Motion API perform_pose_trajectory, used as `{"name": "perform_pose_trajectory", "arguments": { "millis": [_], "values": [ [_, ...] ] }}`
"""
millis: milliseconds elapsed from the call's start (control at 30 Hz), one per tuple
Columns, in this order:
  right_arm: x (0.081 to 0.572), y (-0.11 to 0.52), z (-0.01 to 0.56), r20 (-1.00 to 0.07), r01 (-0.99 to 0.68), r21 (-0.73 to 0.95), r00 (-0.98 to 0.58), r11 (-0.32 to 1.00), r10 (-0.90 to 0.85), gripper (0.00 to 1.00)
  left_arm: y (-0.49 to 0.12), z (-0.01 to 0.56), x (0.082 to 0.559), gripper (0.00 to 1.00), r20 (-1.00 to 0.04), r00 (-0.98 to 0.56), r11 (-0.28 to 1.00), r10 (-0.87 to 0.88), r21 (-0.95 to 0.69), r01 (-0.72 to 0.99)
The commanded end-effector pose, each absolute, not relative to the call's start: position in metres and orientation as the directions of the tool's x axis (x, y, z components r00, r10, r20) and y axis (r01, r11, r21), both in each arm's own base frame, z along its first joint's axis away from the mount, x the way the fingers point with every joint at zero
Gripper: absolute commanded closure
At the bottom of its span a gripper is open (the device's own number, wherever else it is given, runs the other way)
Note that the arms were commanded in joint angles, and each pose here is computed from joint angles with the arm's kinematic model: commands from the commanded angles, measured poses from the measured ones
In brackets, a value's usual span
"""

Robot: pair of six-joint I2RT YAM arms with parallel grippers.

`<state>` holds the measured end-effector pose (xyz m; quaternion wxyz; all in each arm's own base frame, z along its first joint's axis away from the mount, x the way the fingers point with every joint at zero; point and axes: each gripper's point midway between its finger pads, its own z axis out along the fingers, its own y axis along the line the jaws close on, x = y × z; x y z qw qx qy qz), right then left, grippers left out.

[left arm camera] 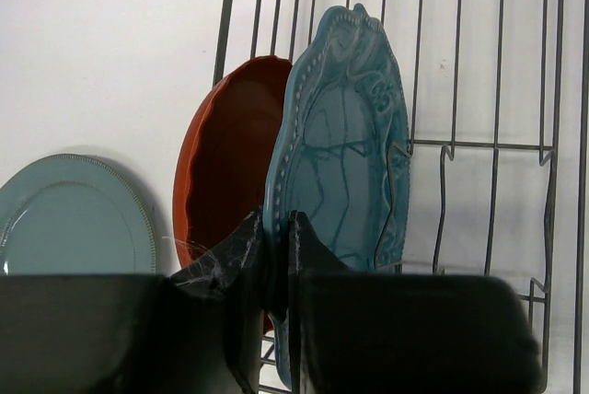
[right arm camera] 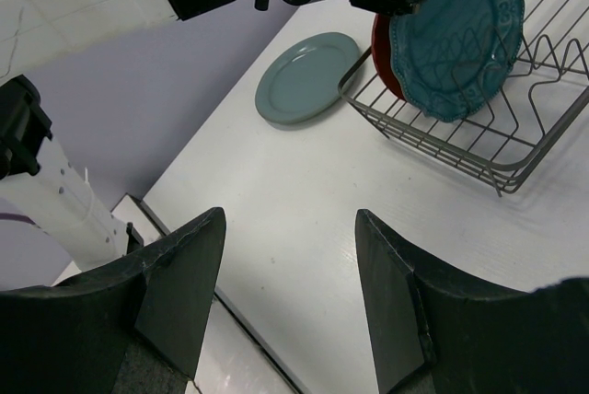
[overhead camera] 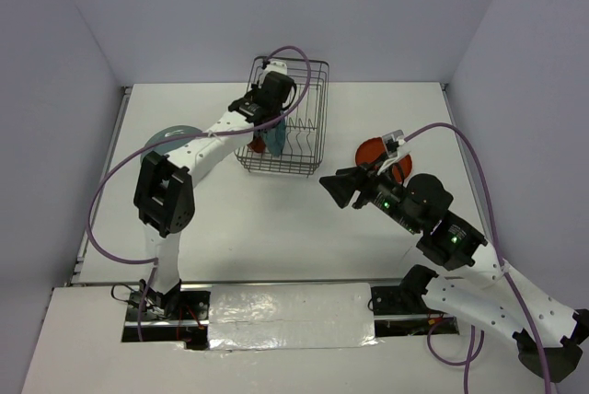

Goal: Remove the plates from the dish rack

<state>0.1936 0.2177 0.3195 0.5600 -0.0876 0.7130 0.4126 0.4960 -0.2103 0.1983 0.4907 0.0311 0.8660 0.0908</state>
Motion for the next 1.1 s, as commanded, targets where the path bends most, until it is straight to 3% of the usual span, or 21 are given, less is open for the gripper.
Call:
{"name": "perform_pose_trajectory", "arguments": {
  "millis": [0, 467, 1067],
  "values": [
    [0.192, 0.216, 0.338, -0.874, -0.61, 0.485, -0.313, 0.627, 0.372, 0.34, -0.215, 0.274, 0.501, 1.0, -0.927, -0.372, 0.994, 0.045, 0.078, -0.073],
    [0.192, 0.216, 0.338, -0.874, -0.611, 0.485, -0.314, 0.626, 0.371, 0.34, -0.215, 0.31, 0.503, 1.0, -0.955, -0.295, 0.997, 0.015, 0.038, -0.074],
    [0.19, 0.216, 0.339, -0.873, -0.617, 0.486, -0.317, 0.619, 0.37, 0.34, -0.19, 0.389, 0.467, 1.0, -0.98, -0.172, 0.993, -0.096, -0.082, -0.091]
  ]
}}
